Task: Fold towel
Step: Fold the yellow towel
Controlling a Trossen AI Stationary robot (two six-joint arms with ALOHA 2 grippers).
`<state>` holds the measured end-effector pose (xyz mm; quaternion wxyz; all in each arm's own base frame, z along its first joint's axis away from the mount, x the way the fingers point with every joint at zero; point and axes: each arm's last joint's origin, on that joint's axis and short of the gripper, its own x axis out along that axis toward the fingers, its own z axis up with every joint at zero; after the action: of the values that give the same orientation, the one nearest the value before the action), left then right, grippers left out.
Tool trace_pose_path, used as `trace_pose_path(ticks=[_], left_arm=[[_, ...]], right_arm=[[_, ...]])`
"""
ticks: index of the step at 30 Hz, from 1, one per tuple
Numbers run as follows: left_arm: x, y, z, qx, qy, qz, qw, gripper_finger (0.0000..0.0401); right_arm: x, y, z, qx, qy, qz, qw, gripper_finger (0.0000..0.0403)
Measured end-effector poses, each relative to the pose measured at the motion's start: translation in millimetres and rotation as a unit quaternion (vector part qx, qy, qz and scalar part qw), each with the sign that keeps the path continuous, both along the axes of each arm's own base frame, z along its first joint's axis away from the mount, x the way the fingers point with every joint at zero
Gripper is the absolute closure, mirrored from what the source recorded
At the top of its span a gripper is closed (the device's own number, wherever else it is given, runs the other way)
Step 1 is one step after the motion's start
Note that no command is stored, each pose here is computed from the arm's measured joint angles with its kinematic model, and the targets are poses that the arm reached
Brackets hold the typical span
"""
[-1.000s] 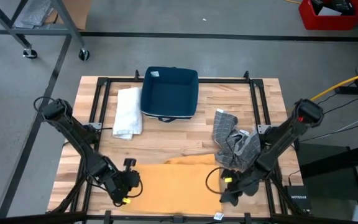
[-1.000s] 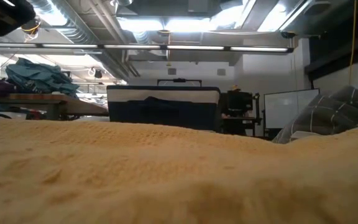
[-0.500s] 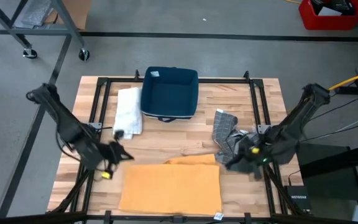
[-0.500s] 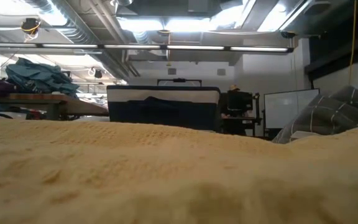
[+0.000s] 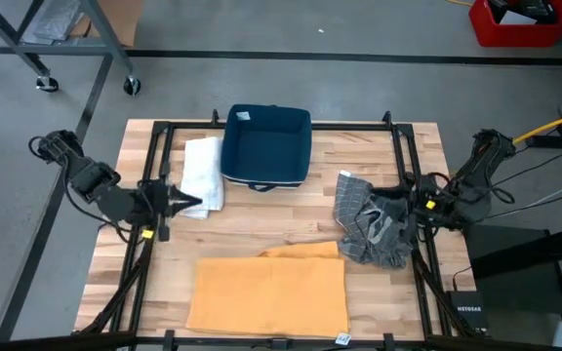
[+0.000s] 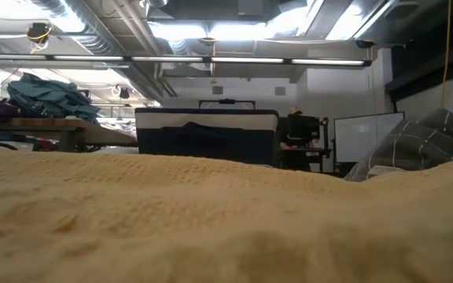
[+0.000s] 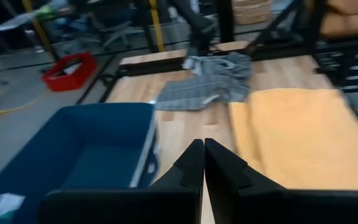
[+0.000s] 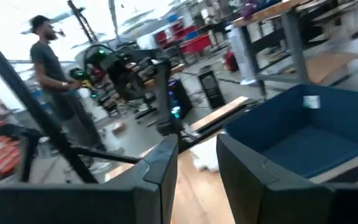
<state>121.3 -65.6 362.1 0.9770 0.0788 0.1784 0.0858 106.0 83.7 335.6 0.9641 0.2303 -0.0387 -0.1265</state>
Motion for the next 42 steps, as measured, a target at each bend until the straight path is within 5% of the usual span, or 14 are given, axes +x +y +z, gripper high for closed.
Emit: trace_pose_path(ticks=[4,11,17,29,35,42], left_arm=[[4.9,6.5,-0.5,-0.018,-0.006,0.043,0.999,0.0396],[18.4,9.6,-7.1,-0.139,-0.028,0.124,0.982,0.0396],[40.6,-2.7,-32.7,-0.152,-0.002,0.142,0.978,0.0396],[122.4,-54.2,-76.1,-0.126,-0.021,0.105,0.986,0.0396],[153.1,-98.2,-109.1,-0.220,-0.040,0.038,0.974,0.0396],[157.5,-142.3,-142.4,-0.302,-0.051,0.011,0.952,0.0396]], right_arm=[[-0.1,-0.1,-3.7,-0.018,0.015,-0.002,1.000,0.0288],[-3.4,-4.5,-23.2,-0.080,0.085,-0.019,0.993,0.0288],[-7.2,-7.3,-42.1,-0.019,0.133,0.007,0.991,0.0288],[-2.7,4.6,-52.2,0.020,0.197,0.111,0.974,0.0288],[4.8,13.9,-59.7,0.029,0.218,0.108,0.970,0.0288],[22.8,32.9,-71.6,0.034,0.257,0.152,0.954,0.0288]])
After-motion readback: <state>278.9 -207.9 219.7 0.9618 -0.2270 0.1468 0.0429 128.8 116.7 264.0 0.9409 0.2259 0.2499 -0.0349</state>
